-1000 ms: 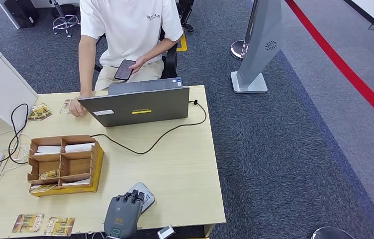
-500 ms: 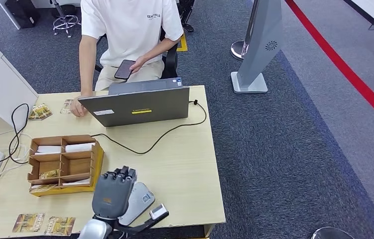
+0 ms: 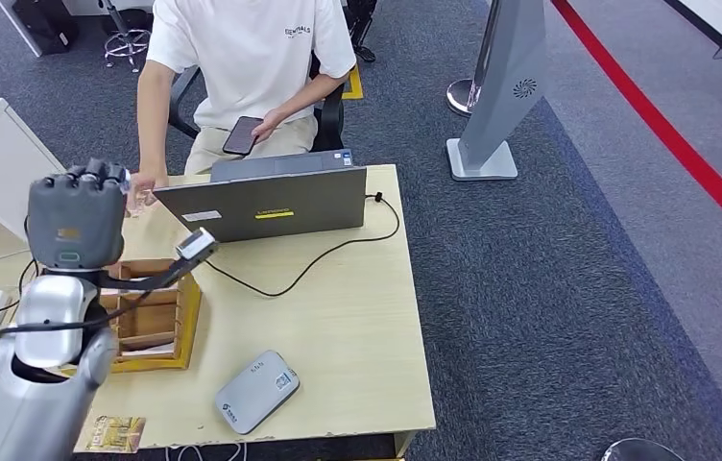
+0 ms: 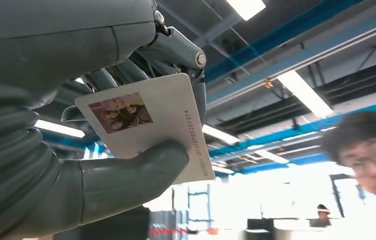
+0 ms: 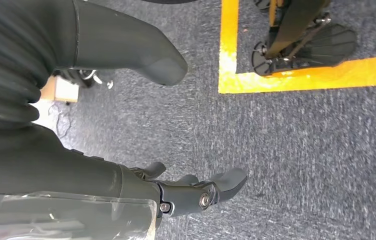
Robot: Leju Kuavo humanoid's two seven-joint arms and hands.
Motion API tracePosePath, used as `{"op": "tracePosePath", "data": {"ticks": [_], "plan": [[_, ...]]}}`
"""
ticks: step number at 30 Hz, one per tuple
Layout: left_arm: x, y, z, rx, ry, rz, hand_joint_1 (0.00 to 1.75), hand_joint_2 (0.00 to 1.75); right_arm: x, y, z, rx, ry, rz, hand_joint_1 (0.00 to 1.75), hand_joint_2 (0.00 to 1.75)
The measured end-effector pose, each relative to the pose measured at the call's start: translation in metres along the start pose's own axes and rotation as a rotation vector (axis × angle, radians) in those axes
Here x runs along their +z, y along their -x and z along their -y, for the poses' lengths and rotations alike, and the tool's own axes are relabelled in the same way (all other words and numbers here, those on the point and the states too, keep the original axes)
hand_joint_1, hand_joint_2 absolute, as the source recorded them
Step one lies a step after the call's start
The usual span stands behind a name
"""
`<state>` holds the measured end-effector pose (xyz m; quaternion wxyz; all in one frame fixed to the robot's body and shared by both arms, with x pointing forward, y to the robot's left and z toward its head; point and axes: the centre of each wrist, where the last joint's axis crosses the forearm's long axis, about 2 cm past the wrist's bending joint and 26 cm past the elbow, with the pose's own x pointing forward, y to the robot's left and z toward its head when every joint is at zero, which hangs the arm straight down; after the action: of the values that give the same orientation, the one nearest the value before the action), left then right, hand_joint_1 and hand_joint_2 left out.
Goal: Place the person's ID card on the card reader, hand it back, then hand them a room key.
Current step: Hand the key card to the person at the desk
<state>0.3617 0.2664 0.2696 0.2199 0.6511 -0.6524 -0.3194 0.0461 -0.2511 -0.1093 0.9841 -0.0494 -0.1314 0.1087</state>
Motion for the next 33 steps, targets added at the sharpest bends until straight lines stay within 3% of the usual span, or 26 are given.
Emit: {"op": "tracePosePath", "data": {"ticks": [5,14,18,28,33], "plan": [[-0.045,0.045,0.014,-0.139,0.022,-0.046,1.75,1.75,0.000,-0.003,-0.001,0.021,-0.019,-0.011,0.00,1.75],[-0.064,0.066,0.021,-0.200,0.069,-0.093,1.75,1.75,0.000,-0.003,-0.002,0.023,-0.028,-0.039,0.00,1.75],[-0.064,0.067,0.022,-0.208,0.088,-0.087,0.00,1.75,0.000,-0.003,-0.002,0.023,-0.028,-0.039,0.00,1.75],[-0.059,0.066,0.023,-0.200,0.100,-0.041,0.00,1.75,0.000,-0.003,-0.002,0.025,-0.029,-0.031,0.00,1.75],[-0.050,0.054,0.017,-0.165,0.089,-0.017,0.00,1.75,0.000,-0.003,-0.002,0.023,-0.027,-0.031,0.00,1.75]]}}
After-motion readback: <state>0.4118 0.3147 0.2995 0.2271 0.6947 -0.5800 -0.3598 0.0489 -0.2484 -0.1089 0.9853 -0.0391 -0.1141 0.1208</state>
